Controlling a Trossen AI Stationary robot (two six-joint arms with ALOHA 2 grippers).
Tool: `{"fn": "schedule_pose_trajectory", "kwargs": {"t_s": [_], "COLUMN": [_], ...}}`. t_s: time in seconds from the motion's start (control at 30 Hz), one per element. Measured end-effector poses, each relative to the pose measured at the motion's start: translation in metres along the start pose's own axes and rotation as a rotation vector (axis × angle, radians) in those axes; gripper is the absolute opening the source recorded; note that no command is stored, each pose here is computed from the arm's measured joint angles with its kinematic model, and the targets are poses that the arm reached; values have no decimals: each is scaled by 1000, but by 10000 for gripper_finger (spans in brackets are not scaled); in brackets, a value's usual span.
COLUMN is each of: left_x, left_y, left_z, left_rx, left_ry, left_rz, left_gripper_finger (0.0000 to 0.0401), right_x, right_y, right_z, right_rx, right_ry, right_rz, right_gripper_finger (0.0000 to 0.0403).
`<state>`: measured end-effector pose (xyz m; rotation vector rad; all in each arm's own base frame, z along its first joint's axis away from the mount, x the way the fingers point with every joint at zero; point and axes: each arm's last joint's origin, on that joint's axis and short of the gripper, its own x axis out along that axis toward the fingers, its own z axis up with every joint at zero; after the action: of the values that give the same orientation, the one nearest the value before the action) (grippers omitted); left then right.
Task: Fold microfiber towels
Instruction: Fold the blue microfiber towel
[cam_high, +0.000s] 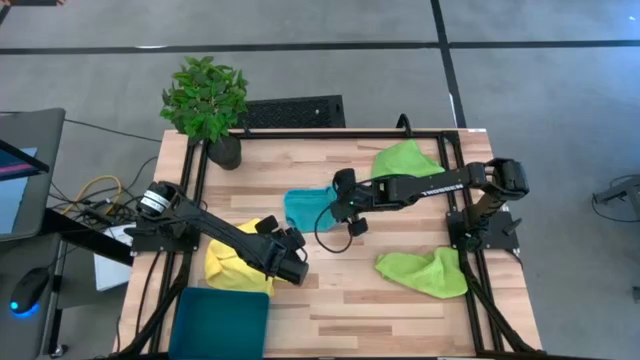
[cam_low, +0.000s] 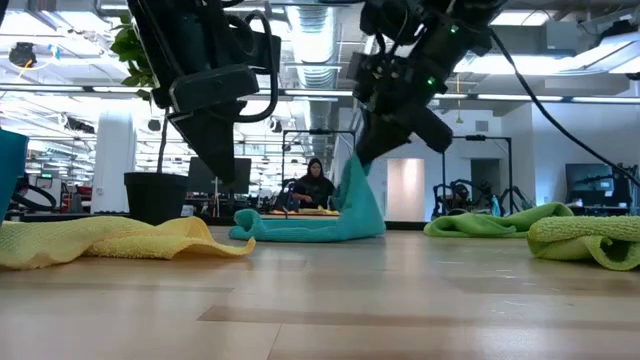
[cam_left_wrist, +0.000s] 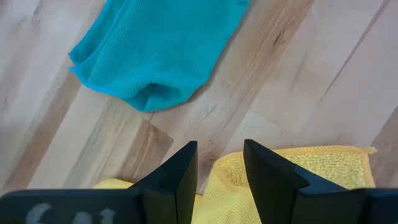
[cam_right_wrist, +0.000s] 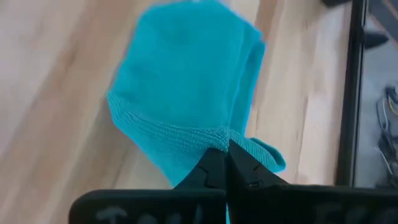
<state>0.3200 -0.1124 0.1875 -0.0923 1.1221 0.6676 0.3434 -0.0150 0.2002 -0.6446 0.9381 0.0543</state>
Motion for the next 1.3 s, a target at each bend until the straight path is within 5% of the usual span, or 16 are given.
{"fn": "schedule_pose_trajectory", "kwargs": {"t_s": [0.6,1.3], "left_x": [0,-14], "left_y": [2,11], "left_z": [-1,-28], "left_rx": [-65,-178], "left_ry": [12,77], "left_rz": [15,201], "left_gripper_finger": [123,123], "right_x": [31,60], "right_y": [-11,-25], "right_z": [12,45], "right_rx": [-3,-74], "right_ry": [-92,-215], "right_rz": [-98,-134], "right_gripper_finger": [8,8]}}
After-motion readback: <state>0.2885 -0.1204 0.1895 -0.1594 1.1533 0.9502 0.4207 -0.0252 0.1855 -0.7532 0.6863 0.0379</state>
